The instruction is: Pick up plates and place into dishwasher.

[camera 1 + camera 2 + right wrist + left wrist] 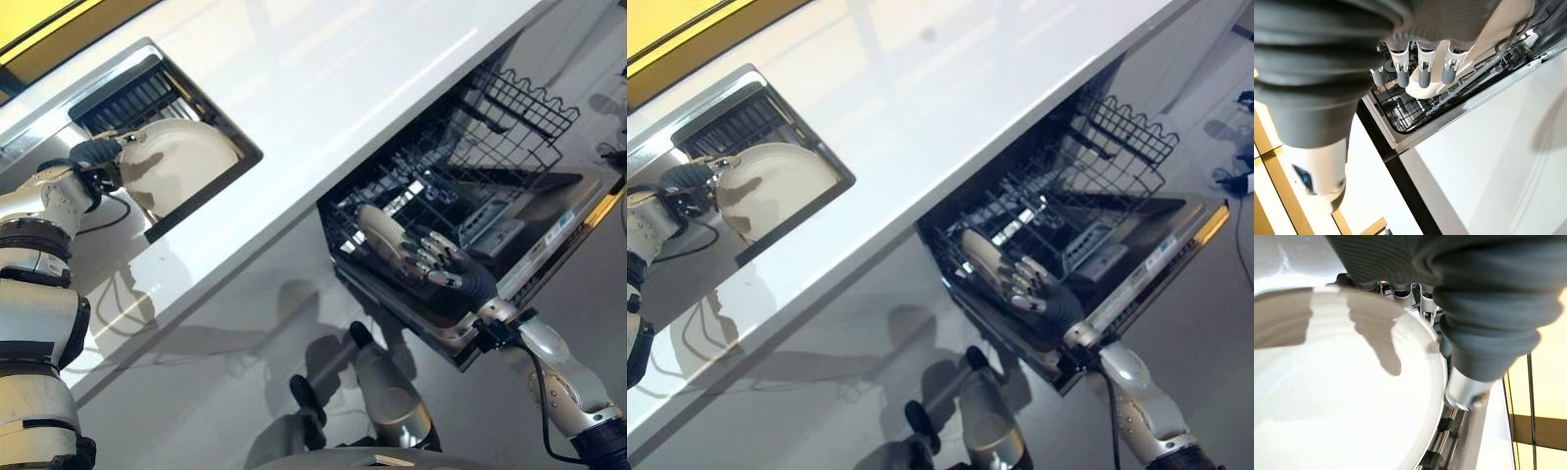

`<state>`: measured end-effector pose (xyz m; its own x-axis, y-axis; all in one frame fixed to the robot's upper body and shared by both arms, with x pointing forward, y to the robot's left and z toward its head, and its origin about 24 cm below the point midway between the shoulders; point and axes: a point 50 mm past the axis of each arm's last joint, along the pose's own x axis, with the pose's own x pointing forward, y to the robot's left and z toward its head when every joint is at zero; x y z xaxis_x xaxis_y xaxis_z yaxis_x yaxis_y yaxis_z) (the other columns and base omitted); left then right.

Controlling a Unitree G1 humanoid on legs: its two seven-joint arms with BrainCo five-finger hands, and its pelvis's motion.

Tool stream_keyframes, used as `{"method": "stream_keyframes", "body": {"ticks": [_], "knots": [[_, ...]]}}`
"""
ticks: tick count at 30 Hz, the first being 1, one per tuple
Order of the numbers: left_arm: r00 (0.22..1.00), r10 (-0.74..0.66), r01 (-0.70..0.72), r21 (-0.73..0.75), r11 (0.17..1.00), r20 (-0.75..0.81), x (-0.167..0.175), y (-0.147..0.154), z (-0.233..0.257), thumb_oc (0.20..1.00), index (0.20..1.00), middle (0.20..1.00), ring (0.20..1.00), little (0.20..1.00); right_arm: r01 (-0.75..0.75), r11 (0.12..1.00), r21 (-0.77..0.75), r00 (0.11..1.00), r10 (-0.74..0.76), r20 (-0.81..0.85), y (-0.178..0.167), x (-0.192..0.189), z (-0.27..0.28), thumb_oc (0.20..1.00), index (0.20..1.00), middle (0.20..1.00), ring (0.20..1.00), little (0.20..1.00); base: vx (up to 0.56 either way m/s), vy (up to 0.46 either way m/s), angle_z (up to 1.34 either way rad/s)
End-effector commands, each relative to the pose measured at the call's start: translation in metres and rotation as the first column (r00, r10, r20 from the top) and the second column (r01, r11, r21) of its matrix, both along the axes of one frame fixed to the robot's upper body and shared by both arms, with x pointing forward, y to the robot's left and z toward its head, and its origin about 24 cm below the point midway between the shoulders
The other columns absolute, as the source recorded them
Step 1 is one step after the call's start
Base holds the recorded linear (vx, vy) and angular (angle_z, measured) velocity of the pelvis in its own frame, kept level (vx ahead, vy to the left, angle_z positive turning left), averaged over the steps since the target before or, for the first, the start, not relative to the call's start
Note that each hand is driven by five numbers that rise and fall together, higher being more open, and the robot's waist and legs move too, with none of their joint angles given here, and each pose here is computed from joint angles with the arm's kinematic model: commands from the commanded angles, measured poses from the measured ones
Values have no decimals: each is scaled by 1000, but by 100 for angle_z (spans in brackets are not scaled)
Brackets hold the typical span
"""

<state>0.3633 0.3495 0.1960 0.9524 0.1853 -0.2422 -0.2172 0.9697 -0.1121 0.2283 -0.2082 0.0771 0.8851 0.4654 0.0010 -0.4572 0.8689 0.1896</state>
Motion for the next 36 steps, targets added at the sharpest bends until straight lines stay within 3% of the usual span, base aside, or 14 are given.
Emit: {"method": "stream_keyframes", "body": {"ticks": [1,24,36], "knots": [[937,-350,344,-182,921,-2,20,-71,-25,200,200,200,200,200,-37,998,43,985,29,170,9,4,34,1000,1000,1000,1000,1000,0,0,0],[959,-285,282,-151,947,3,16,-54,-17,200,200,200,200,200,-28,998,50,986,20,164,7,-1,28,1000,1000,1000,1000,1000,0,0,0],[961,-219,236,-89,968,167,17,-54,1,200,200,200,200,200,-9,999,42,991,3,136,2,-5,21,1000,1000,1000,1000,1000,26,7,1]]}}
